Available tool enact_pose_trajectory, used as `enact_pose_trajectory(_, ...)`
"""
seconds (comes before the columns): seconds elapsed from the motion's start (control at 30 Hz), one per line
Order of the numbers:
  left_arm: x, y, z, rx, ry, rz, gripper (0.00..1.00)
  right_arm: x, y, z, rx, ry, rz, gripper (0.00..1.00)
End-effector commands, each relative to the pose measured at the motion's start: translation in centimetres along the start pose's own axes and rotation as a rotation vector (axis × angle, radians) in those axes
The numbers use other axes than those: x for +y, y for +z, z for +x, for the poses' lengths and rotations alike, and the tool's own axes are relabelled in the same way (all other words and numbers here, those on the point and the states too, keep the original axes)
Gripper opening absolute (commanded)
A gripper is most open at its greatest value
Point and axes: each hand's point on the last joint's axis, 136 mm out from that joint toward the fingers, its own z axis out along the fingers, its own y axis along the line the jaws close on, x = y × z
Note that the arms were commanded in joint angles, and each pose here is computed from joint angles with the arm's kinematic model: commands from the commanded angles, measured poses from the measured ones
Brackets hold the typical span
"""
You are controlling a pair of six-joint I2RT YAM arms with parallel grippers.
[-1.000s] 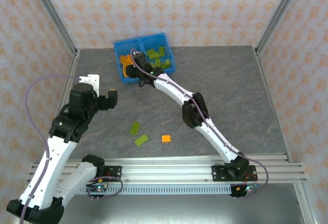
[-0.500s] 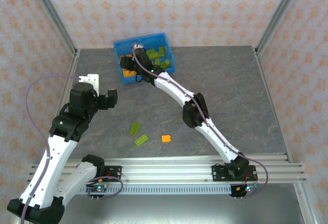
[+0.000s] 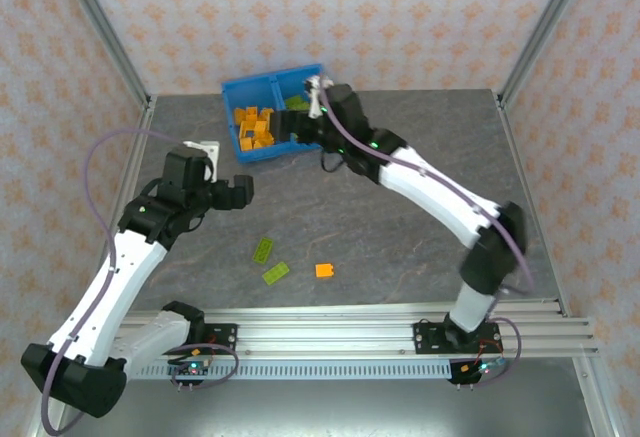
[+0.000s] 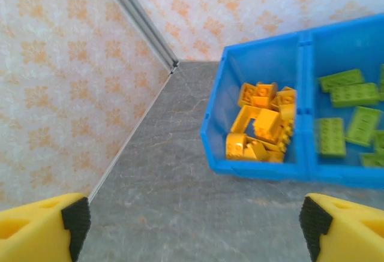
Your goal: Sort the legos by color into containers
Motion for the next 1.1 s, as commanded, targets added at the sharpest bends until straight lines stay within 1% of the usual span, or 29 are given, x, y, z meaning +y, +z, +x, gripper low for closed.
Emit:
enact_pose_trajectory(0.0, -2.1, 1.9, 4.4, 0.152, -0.061, 0.051, 1.0, -3.2, -2.6, 3.6, 0.037, -0.061, 0.061, 0.99)
enact_pose_trajectory(0.07, -3.0, 3.7, 6.9, 0.231, -0.053, 0.042, 1.0, -4.1, -5.0, 5.9, 0.066, -0.056, 0.061, 0.99)
enact_pose_trajectory(0.17, -3.4, 5.9, 10.0, 0.317, -0.03, 0.006, 1.0, -4.2, -7.2, 9.2, 0.134, -0.063, 0.01, 0.99)
enact_pose_trajectory(0.23, -2.9, 7.1, 11.4, 0.354, -0.025, -0.031, 1.0, -4.2, -7.9, 11.3, 0.195, -0.061, -0.028, 0.99)
enact_pose_trajectory(0.33, -2.4, 8.7, 13.2, 0.397, -0.018, -0.061, 0.99, -3.7, -8.5, 14.6, 0.319, -0.04, -0.091, 0.99)
enact_pose_trajectory(0.47, -2.6, 10.9, 16.0, 0.498, -0.028, -0.06, 0.93, -3.4, -8.9, 17.5, 0.426, 0.024, -0.139, 0.99)
enact_pose_trajectory(0.53, -2.4, 11.7, 17.2, 0.532, -0.031, -0.076, 0.88, -3.6, -8.9, 18.4, 0.446, 0.057, -0.135, 0.99)
enact_pose_trajectory(0.6, -2.1, 12.2, 17.8, 0.541, -0.039, -0.09, 0.83, -3.6, -9.1, 18.8, 0.458, 0.084, -0.142, 0.99)
enact_pose_trajectory(0.8, -1.6, 12.6, 19.0, 0.553, -0.047, -0.1, 0.6, -4.5, -9.5, 19.7, 0.486, 0.107, -0.089, 0.99)
enact_pose_trajectory(0.93, -1.5, 13.0, 19.8, 0.569, -0.047, -0.1, 0.43, -5.3, -9.6, 19.8, 0.487, 0.108, -0.047, 0.99)
enact_pose_trajectory(1.07, -1.4, 13.0, 19.9, 0.567, -0.05, -0.103, 0.33, -5.6, -9.8, 19.6, 0.477, 0.108, -0.02, 0.99)
